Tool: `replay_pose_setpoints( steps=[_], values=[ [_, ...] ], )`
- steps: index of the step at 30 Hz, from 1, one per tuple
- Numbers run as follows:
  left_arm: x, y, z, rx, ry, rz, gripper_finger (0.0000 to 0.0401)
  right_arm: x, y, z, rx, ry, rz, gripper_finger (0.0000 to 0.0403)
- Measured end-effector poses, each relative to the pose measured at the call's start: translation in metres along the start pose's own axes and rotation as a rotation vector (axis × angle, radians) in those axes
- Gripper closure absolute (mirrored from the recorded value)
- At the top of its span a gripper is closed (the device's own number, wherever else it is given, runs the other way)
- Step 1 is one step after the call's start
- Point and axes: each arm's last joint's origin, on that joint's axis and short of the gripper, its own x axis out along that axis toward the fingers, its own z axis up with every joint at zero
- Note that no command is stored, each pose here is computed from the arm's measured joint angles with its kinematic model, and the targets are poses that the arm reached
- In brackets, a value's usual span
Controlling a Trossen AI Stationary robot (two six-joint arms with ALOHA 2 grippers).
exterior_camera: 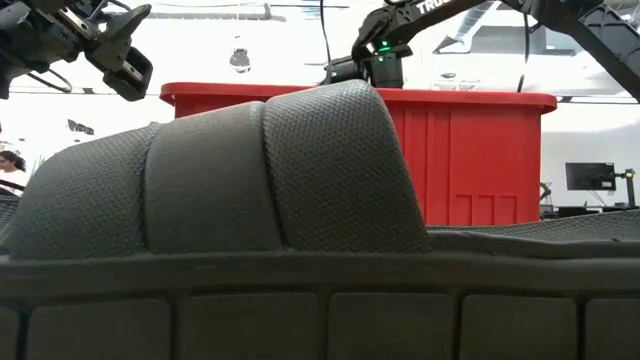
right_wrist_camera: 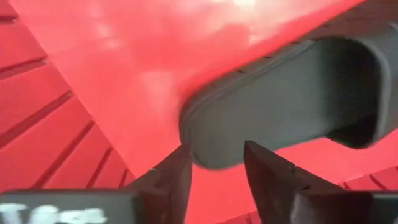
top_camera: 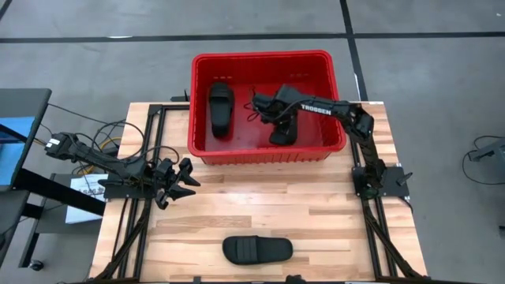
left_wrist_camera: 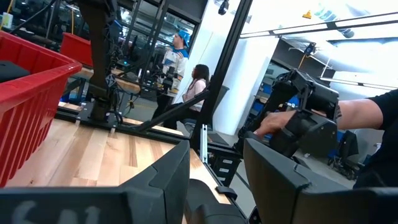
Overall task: Pick and place slides into bin
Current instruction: Put the black slipper into the red bin
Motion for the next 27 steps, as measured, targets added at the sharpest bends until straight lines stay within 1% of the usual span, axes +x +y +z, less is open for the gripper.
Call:
replay_pose_setpoints(
  steps=[5,9,15,19,27],
  values=[
    [0.000,0.000,0.000,0.000,0.000,0.000,0.0259,-0.001,0.004,0.000,-0.020,0.001,0.001,0.0222],
    [0.000,0.000,0.000,0.000,0.000,0.000,0.0259,-0.001,0.006,0.000,-0.025,0.000,-0.001,0.0205],
    [0.000,0.000,0.000,0.000,0.000,0.000,0.0259,-0.013,0.004,0.002,-0.019,-0.027,-0.011,0.0208],
    [0.000,0.000,0.000,0.000,0.000,0.000,0.0259,-0.026,0.000,0.003,-0.014,-0.051,-0.057,0.0215],
    [0.000,0.000,0.000,0.000,0.000,0.000,0.0259,-0.064,-0.006,0.000,0.001,-0.117,-0.093,0.0222]
  ],
)
